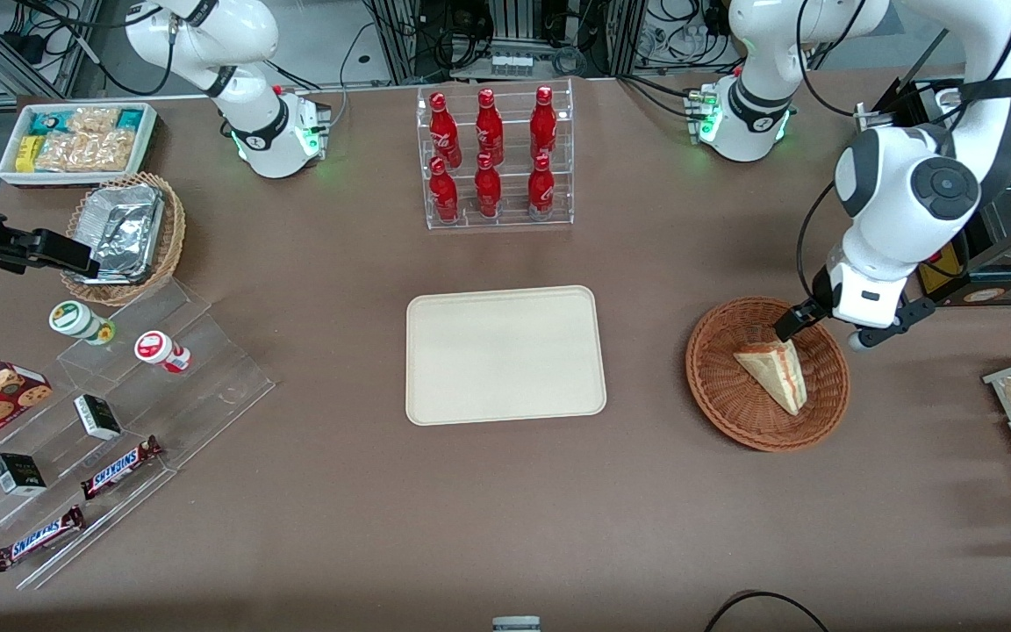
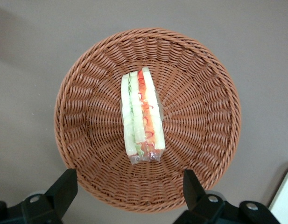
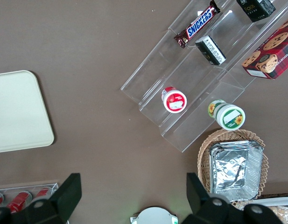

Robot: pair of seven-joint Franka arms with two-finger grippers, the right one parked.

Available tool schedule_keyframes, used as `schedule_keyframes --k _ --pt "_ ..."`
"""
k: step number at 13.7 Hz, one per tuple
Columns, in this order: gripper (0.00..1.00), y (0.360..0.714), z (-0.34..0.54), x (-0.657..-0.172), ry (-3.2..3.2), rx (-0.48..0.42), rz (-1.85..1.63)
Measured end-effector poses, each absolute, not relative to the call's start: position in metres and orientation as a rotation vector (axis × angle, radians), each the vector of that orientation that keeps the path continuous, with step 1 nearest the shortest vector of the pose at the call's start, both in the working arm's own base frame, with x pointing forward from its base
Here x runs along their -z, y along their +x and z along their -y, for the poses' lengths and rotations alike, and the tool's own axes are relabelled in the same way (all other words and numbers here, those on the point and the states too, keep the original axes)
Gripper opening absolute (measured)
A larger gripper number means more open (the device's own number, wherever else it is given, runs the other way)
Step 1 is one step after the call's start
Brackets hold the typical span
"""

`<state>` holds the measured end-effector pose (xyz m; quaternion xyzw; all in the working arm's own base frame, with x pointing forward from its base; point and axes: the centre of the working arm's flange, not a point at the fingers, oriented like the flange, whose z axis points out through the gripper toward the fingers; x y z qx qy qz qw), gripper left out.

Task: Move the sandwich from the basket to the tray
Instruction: 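Lower the left gripper and close it on the wrapped sandwich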

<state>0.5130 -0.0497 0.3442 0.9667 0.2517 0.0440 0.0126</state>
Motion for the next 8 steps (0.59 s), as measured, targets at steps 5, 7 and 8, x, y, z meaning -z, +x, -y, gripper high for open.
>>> schedule_keyframes --k 5,7,8 --pt "1.00 0.504 0.049 -0.292 2.983 -0.163 -0.824" --pt "1.00 0.506 0.050 -0.279 2.974 -0.171 -0.833" --pt "1.00 0.507 0.050 -0.274 2.965 -0.178 -0.847"
